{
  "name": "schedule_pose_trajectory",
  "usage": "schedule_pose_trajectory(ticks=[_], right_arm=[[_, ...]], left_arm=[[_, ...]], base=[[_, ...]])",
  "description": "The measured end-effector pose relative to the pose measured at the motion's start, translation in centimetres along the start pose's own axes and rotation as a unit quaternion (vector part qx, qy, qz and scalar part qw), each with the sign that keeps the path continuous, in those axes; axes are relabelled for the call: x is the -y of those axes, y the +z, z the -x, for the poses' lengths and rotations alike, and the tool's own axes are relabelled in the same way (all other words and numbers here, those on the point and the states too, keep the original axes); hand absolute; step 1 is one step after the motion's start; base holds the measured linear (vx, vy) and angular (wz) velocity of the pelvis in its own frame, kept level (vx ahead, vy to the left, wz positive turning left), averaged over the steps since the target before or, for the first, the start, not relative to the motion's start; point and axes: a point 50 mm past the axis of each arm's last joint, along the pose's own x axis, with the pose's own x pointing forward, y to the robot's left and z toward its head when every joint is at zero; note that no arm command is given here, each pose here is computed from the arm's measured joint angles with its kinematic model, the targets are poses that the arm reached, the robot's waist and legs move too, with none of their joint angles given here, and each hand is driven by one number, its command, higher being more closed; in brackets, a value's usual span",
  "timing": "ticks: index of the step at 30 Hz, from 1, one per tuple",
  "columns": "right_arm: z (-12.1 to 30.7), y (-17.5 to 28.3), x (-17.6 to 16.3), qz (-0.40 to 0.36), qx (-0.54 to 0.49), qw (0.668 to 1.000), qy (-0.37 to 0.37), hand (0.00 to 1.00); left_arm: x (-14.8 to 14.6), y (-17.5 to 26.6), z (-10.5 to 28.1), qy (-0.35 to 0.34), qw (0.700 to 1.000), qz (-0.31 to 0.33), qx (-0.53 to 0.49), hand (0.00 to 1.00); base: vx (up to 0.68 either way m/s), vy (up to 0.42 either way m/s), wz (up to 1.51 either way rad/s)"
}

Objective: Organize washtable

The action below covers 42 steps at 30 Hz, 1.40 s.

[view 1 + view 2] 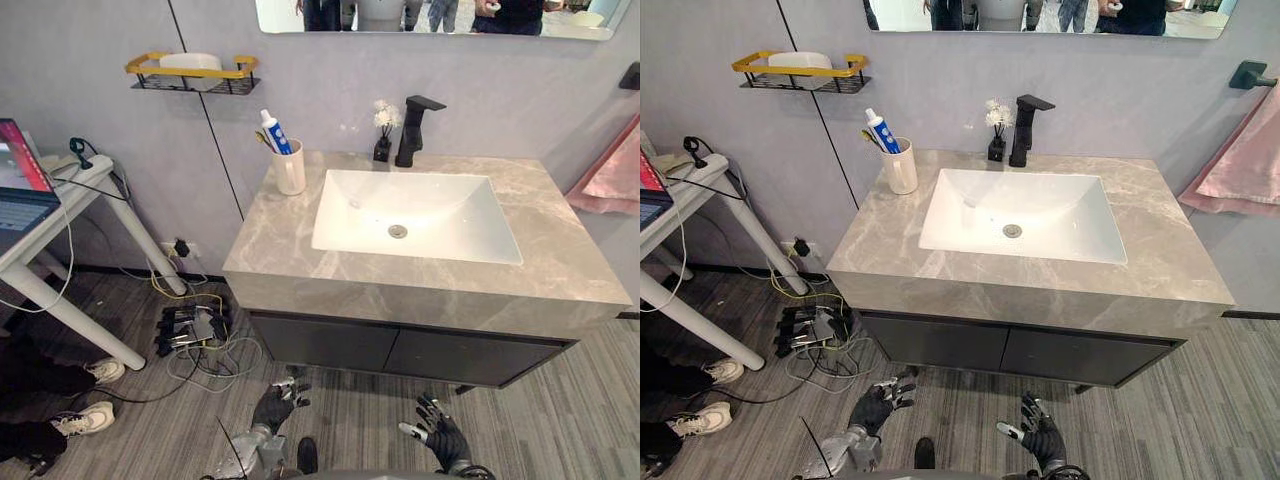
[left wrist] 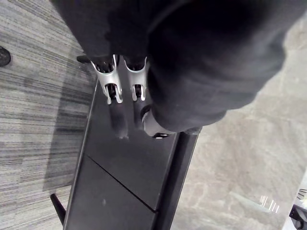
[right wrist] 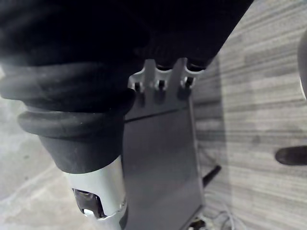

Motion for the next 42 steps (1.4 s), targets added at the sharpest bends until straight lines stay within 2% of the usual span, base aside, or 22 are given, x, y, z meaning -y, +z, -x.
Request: schedule_pose_trajectory(ticks=[4, 8, 11, 15, 19, 21, 29, 31, 36, 38, 42], right_arm=[[-1.2, 1.4, 0.6, -0.016, 0.025, 0.999, -0.024, 0.0], [-2.8, 3.8, 0.6, -0.046, 0.071, 0.995, -0.047, 0.0], [-4.0, 5.4, -0.6, -0.054, 0.091, 0.994, -0.025, 0.0], [-4.5, 5.2, -2.2, -0.038, 0.083, 0.996, 0.012, 0.0], [-4.9, 5.9, -2.7, -0.012, 0.087, 0.995, 0.036, 0.0], [-4.7, 5.9, -2.4, -0.006, 0.089, 0.995, 0.039, 0.0], [-3.8, 6.0, -0.6, -0.026, 0.106, 0.994, 0.004, 0.0], [-4.0, 6.7, -0.1, -0.046, 0.121, 0.992, -0.011, 0.0], [-4.4, 7.4, -1.1, -0.043, 0.13, 0.99, 0.018, 0.0], [-4.5, 7.3, -1.6, -0.043, 0.127, 0.99, 0.031, 0.0], [-4.2, 9.0, -2.2, -0.052, 0.162, 0.984, 0.045, 0.0]], left_arm=[[1.3, 1.4, -1.4, -0.024, 0.999, -0.026, 0.017, 0.0], [1.6, 5.1, -3.6, -0.016, 0.996, -0.057, 0.074, 0.0], [0.0, 7.1, -4.1, 0.03, 0.993, -0.038, 0.105, 0.0], [-1.0, 8.9, -4.1, 0.056, 0.989, -0.02, 0.135, 0.0], [0.3, 9.2, -5.0, 0.055, 0.987, 0.039, 0.146, 0.0], [0.5, 7.8, -5.2, 0.064, 0.989, 0.064, 0.118, 0.0], [0.2, 6.3, -4.7, 0.086, 0.989, 0.076, 0.095, 0.0], [0.2, 6.0, -4.5, 0.094, 0.986, 0.102, 0.094, 0.0], [-2.2, 3.7, -1.8, 0.162, 0.974, 0.136, 0.083, 0.0], [-3.2, 5.1, -1.0, 0.182, 0.965, 0.146, 0.121, 0.0], [-2.9, 6.8, -0.5, 0.179, 0.958, 0.148, 0.167, 0.0]], base=[[0.04, -0.005, -0.63], [0.0, 0.005, -1.28], [-0.02, -0.014, -2.16], [-0.02, -0.088, -2.11], [-0.02, -0.212, -1.04], [-0.03, -0.172, -0.41], [-0.06, -0.036, -0.17], [-0.19, 0.047, -0.94], [-0.13, 0.145, -2.16], [0.02, 0.081, -2.22], [-0.04, 0.252, -2.37]])
